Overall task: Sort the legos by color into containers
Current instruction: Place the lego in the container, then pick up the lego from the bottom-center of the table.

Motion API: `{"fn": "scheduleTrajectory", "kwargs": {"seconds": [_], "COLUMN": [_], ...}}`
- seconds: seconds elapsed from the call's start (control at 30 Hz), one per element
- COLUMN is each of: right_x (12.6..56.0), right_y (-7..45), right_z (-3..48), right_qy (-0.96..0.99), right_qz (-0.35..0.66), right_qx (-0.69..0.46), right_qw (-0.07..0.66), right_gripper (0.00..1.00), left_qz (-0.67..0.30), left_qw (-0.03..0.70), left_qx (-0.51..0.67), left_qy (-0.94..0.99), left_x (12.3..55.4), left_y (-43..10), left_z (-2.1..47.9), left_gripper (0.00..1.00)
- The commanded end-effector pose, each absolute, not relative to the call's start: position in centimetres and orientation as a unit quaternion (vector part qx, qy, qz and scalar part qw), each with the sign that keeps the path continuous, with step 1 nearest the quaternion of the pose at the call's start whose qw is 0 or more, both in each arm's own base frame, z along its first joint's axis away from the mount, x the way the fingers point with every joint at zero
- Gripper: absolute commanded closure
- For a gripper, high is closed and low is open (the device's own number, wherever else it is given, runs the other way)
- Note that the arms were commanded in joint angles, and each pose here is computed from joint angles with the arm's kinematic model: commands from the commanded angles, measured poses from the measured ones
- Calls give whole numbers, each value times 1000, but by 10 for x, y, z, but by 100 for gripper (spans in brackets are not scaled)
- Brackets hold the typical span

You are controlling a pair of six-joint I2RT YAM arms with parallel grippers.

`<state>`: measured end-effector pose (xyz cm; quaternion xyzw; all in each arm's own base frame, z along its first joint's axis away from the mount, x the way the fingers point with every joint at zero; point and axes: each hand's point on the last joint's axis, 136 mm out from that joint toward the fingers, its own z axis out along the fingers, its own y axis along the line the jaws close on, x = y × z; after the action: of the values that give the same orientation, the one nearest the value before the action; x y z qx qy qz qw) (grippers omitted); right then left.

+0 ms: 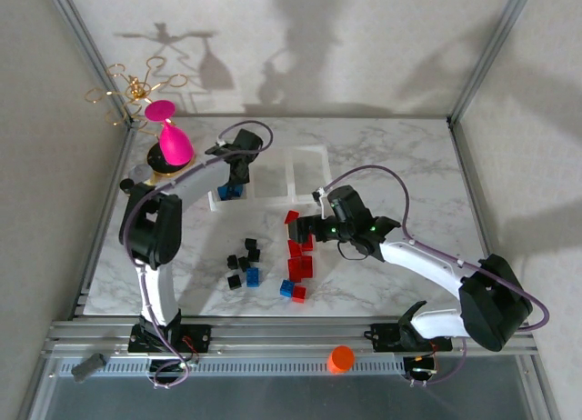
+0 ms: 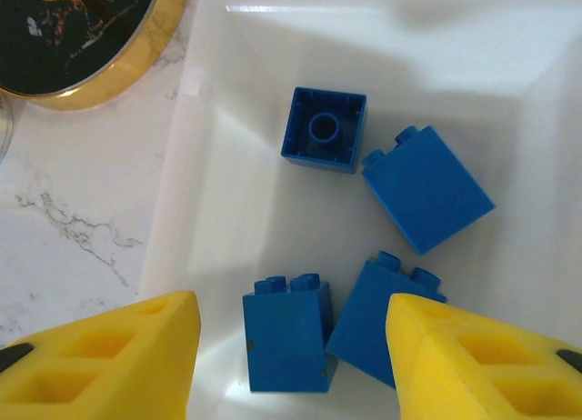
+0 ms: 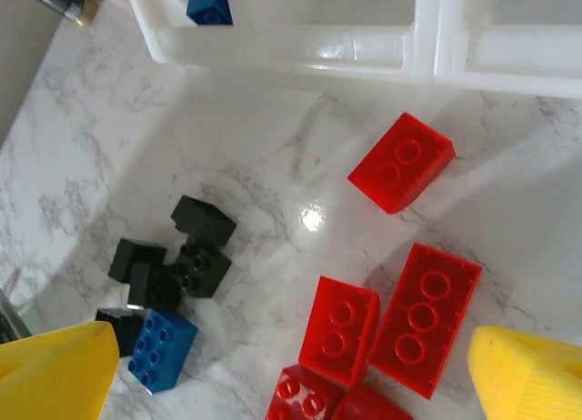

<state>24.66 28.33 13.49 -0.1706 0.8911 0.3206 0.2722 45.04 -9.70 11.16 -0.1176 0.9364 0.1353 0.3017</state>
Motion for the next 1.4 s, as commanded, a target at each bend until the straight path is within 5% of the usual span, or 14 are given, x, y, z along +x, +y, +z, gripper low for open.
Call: {"fn": "scheduleTrajectory", "kwargs": {"seconds": [0.0, 0.37, 0.97, 1.37], "right_x": [241, 192, 122, 108], "right_y": [289, 307, 336, 336], "right_z": [138, 113, 77, 51], "right_qy": [893, 898, 852, 837], "right_qz": [296, 223, 126, 66], "right_qx": [-207, -324, -486, -528], "right_qw": [267, 197, 149, 128], "right_gripper": [1, 1, 15, 29], "left_qz": [86, -66, -182, -211], "left_qw": [334, 367, 314, 309], "left_qx": [-130, -133, -146, -172], "left_qy": [930, 918, 921, 911], "left_x": [439, 364, 248, 225], "left_y": [-106, -134, -121, -114], "left_z": [151, 179, 147, 149], "left_gripper": [43, 35, 0, 0]}}
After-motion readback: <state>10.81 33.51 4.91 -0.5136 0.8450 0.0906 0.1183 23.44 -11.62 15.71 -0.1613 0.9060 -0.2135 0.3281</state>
